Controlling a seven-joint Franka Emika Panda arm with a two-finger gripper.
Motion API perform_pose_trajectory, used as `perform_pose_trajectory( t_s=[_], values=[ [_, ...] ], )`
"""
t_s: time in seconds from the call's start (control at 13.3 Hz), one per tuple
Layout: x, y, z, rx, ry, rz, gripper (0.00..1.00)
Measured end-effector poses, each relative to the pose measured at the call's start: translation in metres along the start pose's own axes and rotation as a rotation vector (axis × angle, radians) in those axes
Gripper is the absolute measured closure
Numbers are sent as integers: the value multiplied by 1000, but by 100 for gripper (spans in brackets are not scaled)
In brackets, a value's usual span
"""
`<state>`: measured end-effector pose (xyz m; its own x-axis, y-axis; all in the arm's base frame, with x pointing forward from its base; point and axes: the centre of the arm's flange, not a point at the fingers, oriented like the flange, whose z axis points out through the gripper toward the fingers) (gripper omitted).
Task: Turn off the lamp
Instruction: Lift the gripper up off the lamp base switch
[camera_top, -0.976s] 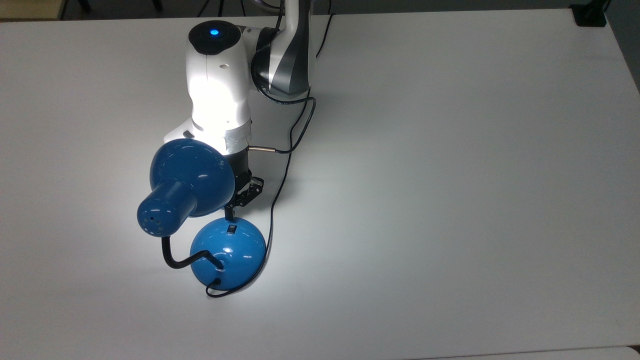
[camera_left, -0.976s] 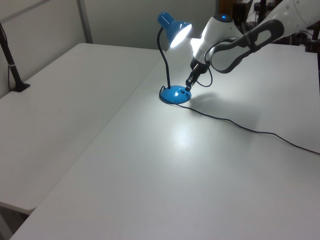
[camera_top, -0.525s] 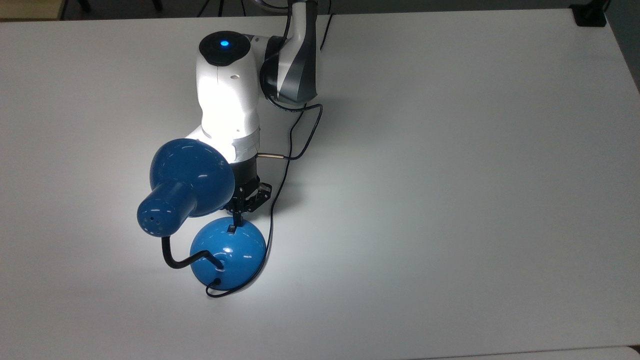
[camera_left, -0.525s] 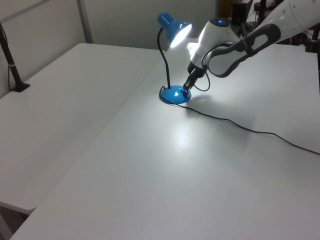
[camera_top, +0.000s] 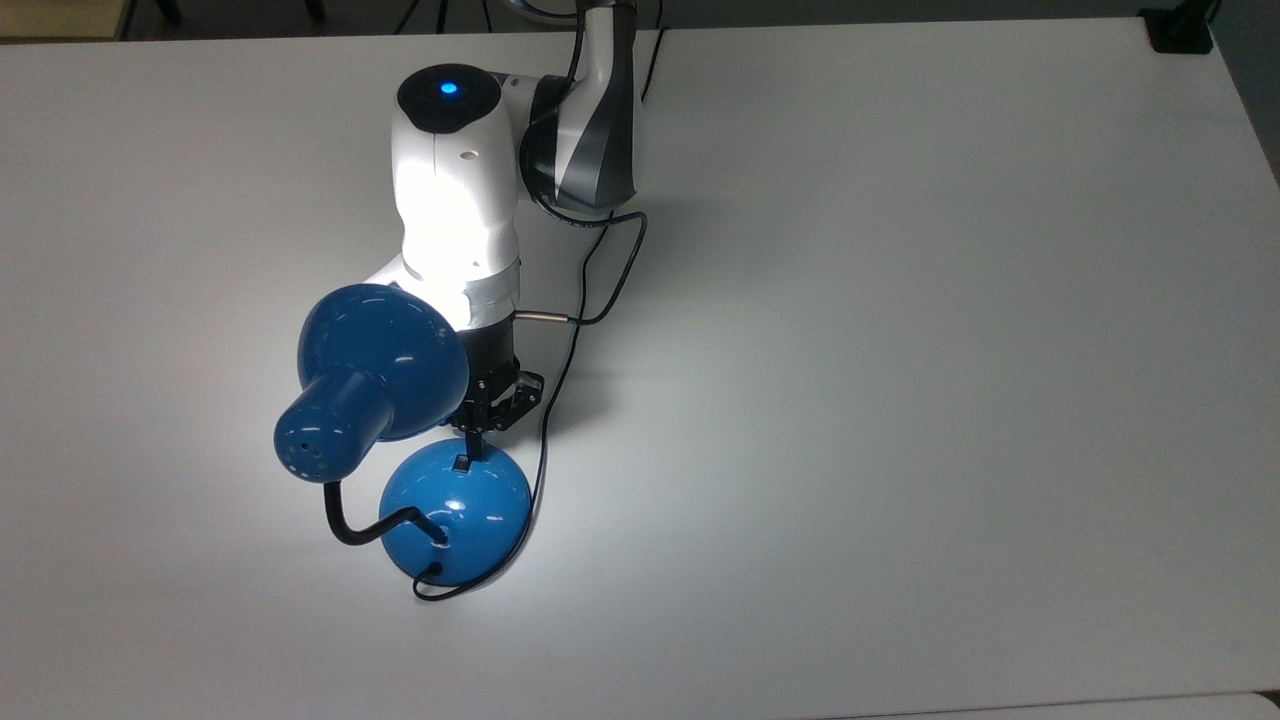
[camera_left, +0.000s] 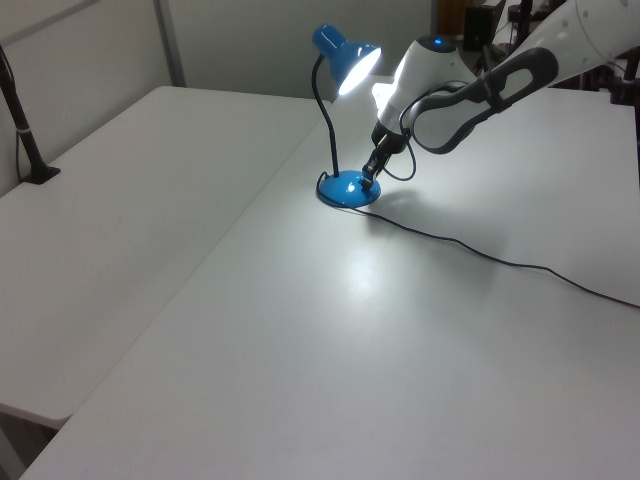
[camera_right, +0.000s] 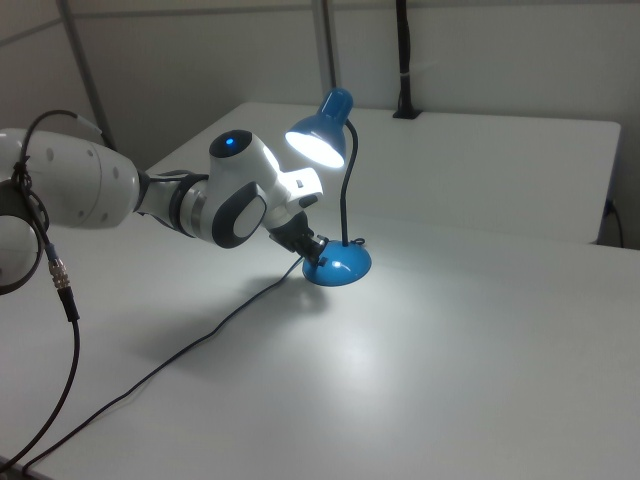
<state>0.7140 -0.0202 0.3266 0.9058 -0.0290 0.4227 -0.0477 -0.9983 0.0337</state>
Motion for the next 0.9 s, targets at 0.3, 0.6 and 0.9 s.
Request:
perform_pose_trajectory(
  t_s=[0.3,0.6,0.9],
  values=[
    [5,0,-5,0,13,0,99],
    [4,2,0,-3,7,2,99],
    [2,2,3,-4,2,1,99]
  ],
)
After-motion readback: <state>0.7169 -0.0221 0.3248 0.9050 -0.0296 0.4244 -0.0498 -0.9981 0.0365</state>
